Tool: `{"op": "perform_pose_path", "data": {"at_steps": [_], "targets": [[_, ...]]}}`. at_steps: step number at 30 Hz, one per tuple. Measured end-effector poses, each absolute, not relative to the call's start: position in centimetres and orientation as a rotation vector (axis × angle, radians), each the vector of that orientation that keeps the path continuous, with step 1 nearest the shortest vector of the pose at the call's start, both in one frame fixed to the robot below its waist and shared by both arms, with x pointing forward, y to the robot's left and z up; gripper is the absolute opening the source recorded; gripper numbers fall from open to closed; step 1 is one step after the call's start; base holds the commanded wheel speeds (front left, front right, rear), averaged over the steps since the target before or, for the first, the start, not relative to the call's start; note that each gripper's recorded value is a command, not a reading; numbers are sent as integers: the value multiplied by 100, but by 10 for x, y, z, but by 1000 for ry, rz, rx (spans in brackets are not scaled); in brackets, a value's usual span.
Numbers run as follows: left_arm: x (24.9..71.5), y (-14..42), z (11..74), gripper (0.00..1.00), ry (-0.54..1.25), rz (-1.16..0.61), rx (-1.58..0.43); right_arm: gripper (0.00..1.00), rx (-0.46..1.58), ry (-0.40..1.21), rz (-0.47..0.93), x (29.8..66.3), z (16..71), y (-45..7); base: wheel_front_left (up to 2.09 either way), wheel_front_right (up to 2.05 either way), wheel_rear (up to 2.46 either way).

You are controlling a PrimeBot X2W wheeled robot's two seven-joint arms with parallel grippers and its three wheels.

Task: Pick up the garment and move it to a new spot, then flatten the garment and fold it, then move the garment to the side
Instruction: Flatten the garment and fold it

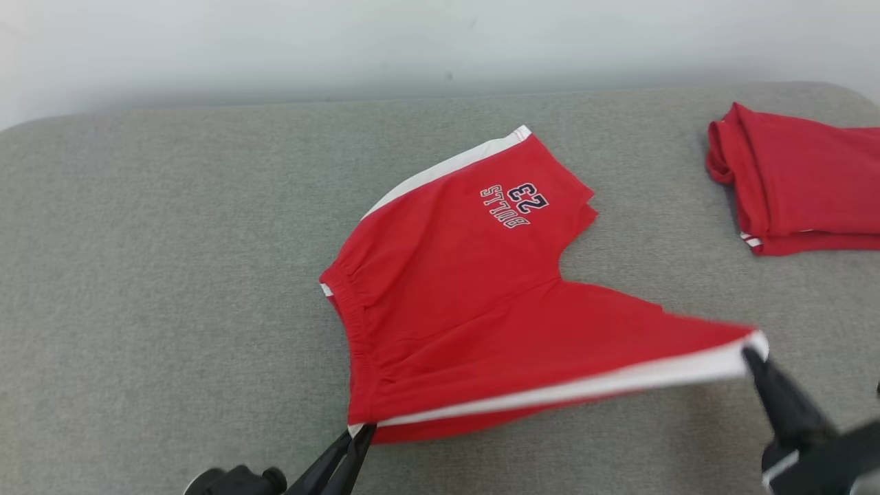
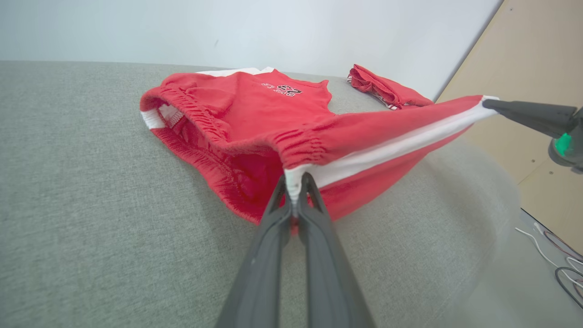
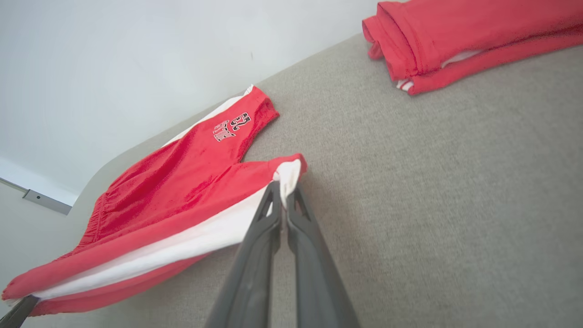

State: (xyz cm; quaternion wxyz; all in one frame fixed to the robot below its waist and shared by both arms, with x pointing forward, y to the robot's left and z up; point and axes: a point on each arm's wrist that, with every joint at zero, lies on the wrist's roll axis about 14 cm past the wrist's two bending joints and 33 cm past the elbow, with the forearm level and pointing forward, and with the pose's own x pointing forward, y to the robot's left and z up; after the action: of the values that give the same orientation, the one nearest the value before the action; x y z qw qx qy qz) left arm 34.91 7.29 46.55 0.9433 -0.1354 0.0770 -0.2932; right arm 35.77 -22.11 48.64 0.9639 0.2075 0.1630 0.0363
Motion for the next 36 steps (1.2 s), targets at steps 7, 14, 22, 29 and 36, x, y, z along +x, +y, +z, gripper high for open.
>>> {"op": "perform_pose_path", "data": {"at_steps": [7, 14, 22, 29, 36], "targets": [[370, 66, 494, 0, 43, -599, -251, 0, 342, 282, 161, 425, 516, -214, 0, 0, 0], [409, 74, 523, 0, -54, -560, -261, 0, 285, 283, 251, 499, 530, -185, 0, 0, 0], [451, 92, 520, 0, -49, -483, -281, 0, 214, 326, 290, 574, 526, -157, 0, 0, 0], [475, 103, 502, 0, -6, -441, -265, 0, 144, 367, 290, 622, 504, -137, 0, 0, 0], [490, 105, 484, 0, 38, -427, -253, 0, 93, 417, 299, 649, 471, -118, 0, 0, 0]]}}
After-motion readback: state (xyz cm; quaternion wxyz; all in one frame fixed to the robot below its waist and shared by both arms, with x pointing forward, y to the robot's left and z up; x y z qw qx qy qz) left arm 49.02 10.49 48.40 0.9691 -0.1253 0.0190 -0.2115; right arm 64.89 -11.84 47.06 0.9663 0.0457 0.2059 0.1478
